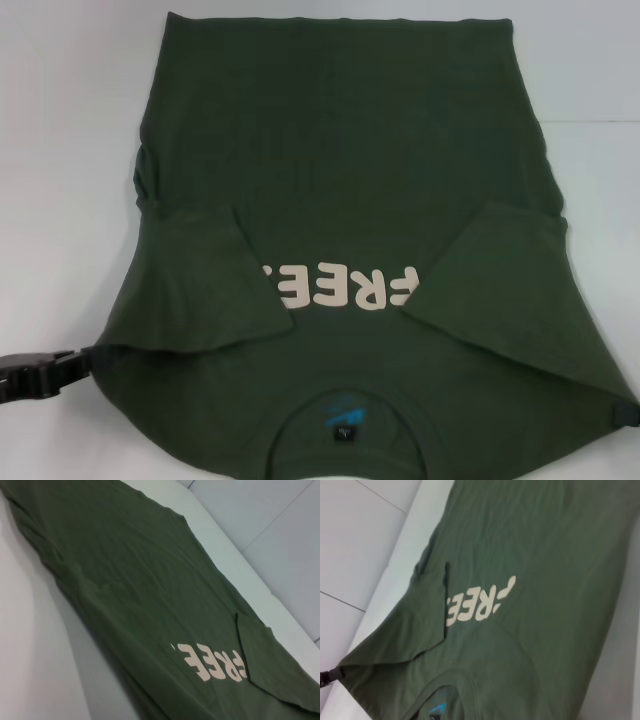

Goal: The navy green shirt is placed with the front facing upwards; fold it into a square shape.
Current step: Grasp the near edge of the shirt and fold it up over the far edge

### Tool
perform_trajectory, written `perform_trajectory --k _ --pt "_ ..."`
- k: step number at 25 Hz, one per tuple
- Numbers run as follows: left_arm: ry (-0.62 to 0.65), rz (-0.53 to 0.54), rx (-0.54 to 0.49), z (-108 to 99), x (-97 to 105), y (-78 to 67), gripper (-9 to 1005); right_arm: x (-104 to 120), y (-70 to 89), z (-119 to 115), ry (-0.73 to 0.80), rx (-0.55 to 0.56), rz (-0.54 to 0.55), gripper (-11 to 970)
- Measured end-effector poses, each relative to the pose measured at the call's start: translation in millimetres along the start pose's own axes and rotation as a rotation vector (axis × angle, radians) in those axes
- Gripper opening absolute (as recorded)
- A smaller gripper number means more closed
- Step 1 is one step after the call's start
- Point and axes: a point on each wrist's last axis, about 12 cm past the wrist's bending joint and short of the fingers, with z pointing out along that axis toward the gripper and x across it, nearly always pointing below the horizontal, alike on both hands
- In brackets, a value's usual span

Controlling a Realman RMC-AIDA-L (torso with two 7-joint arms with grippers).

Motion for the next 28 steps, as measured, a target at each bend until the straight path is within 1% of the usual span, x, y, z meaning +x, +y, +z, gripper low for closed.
perform_trajectory --k 8,10,11,13,19,28 --pt "-0.008 -0.065 0.034 -22.4 16.5 -2.2 29 15.6 -1.8 -23.8 -0.030 -0.011 -0.016 54" --pt "-0.008 -0.073 0.038 -24.5 19.2 -2.6 29 18.7 -2.4 -29.9 -0.032 -0.007 -0.015 56" --pt "0.004 -0.081 0.061 -27.8 24.6 -5.3 29 20.1 -2.3 -32.7 -0.032 -0.010 -0.020 56" --pt "0.007 -0.083 0.072 -29.2 26.5 -6.5 29 23.2 -1.7 -38.3 -0.029 -0.016 -0.032 58" --pt "0.007 -0.111 0.117 -39.2 36.4 -12.3 30 33.7 -2.2 -49.5 -0.017 -0.015 -0.036 62" --pt "-0.025 -0.155 0.128 -57.1 51.3 -16.2 31 52.6 -1.3 -65.0 -0.009 -0.019 -0.015 68"
